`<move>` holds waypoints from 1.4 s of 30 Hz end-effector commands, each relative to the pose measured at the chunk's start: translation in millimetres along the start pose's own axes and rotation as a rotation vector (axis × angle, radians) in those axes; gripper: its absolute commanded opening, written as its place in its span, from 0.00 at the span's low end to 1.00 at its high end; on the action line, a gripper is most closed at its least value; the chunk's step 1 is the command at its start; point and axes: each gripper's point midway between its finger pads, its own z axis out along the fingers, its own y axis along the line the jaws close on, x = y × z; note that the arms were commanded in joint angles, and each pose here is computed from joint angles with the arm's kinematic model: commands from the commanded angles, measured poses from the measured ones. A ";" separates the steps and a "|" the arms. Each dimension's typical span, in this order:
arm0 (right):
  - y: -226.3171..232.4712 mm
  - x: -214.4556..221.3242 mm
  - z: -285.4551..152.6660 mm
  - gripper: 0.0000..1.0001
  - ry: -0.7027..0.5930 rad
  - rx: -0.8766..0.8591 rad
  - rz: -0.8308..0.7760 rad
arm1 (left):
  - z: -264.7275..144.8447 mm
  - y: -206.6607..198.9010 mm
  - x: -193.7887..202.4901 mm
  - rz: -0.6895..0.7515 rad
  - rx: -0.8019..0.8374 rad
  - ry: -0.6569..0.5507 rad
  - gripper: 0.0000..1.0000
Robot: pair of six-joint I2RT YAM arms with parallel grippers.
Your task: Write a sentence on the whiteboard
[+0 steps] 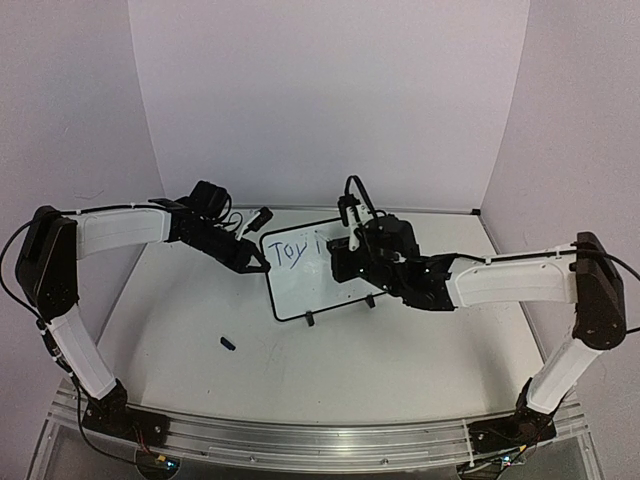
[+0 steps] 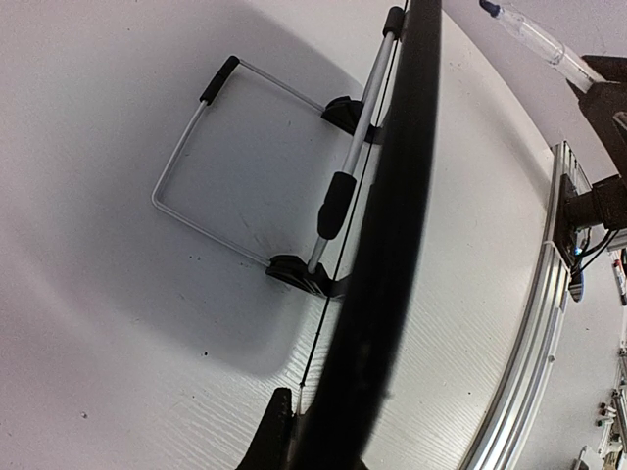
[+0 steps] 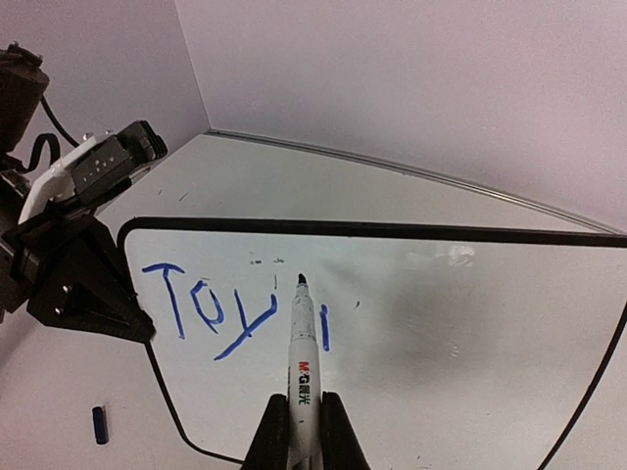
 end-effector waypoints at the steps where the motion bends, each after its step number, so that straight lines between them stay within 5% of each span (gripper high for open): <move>1: -1.3 -10.0 9.5 0.00 -0.027 0.046 -0.015 | 2.1 11.4 -0.2 0.003 -0.067 0.018 0.00; 42: -16.0 5.8 1.1 0.00 -0.004 0.094 -0.017 | 2.3 11.8 0.1 0.002 -0.068 0.021 0.00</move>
